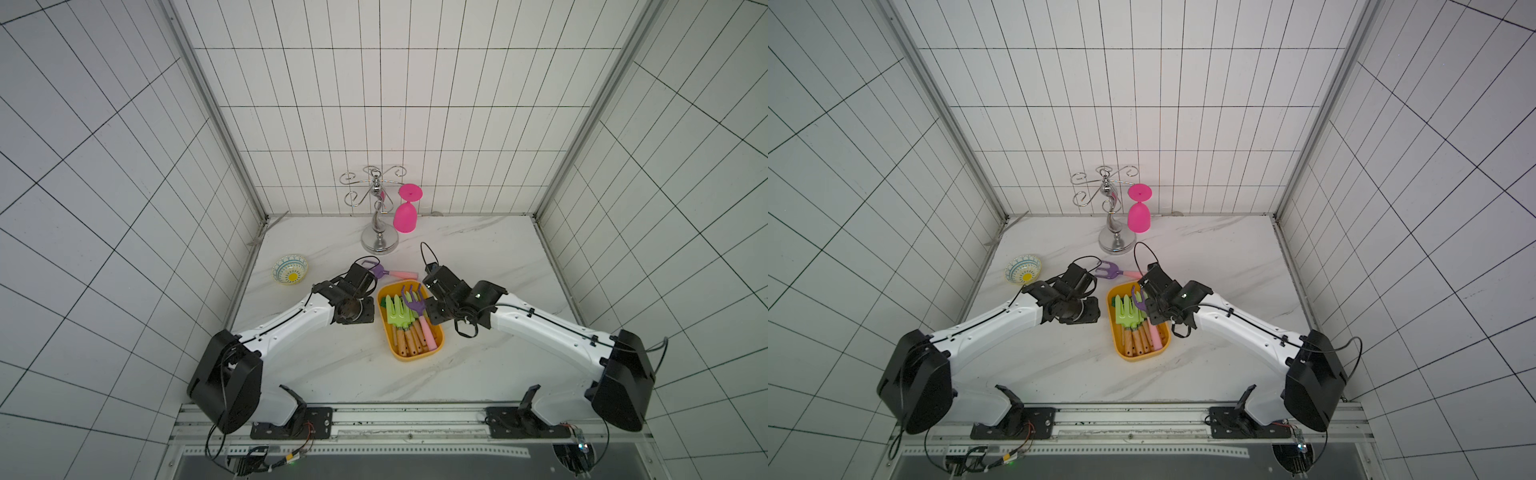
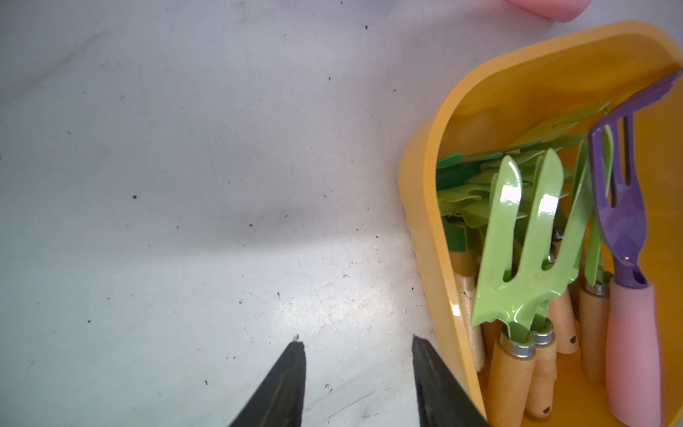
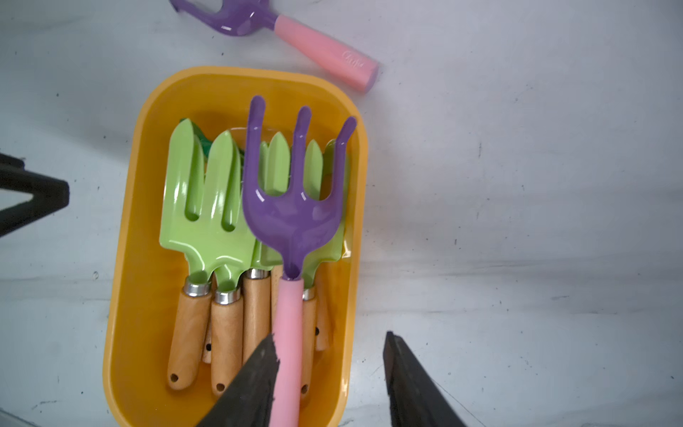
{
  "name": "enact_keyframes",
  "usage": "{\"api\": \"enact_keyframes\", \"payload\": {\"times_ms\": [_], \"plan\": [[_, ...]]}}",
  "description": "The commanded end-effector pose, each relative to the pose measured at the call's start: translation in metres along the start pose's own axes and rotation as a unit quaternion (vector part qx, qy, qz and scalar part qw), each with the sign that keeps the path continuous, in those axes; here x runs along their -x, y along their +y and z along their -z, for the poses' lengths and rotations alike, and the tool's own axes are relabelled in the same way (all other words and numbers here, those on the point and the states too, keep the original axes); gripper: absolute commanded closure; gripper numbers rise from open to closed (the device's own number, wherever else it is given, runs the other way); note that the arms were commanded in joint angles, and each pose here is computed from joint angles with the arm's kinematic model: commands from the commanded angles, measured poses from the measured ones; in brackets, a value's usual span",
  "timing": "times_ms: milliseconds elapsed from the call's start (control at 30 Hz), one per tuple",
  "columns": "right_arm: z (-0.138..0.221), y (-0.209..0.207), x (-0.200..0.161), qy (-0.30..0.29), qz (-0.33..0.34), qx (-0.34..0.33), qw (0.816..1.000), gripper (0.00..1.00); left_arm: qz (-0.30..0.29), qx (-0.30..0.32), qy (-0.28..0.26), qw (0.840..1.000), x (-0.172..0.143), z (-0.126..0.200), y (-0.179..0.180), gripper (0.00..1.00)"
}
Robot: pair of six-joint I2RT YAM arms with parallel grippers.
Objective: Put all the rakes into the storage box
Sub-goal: Place the rake in the storage box, then move the storage box to the center of the board.
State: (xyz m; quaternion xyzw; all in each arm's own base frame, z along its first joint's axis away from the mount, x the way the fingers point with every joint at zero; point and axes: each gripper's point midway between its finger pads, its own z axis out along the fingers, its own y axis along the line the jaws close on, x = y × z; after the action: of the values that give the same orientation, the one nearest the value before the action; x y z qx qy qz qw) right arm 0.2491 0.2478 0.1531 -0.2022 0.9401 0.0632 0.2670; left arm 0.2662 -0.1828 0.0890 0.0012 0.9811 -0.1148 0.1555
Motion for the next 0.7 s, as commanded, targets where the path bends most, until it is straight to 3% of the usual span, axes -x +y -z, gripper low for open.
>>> {"api": "enact_keyframes", "payload": {"times_ms": [0, 133, 400, 667], "plan": [[0.002, -0.021, 0.022, -0.008, -0.023, -0.009, 1.000, 0.50, -0.016, -0.002, 0.007, 1.000, 0.005, -0.012, -0.005, 0.52], [-0.008, -0.040, 0.027, 0.004, -0.048, -0.020, 0.999, 0.50, -0.022, -0.011, 0.022, 0.999, 0.003, -0.026, -0.013, 0.55], [-0.038, -0.064, 0.003, 0.063, -0.086, -0.026, 0.994, 0.50, -0.042, -0.053, 0.035, 0.997, 0.005, -0.042, -0.048, 0.56], [-0.072, -0.064, -0.022, 0.144, -0.124, 0.007, 0.982, 0.51, -0.041, -0.090, 0.051, 0.994, 0.001, -0.059, -0.086, 0.56]]}}
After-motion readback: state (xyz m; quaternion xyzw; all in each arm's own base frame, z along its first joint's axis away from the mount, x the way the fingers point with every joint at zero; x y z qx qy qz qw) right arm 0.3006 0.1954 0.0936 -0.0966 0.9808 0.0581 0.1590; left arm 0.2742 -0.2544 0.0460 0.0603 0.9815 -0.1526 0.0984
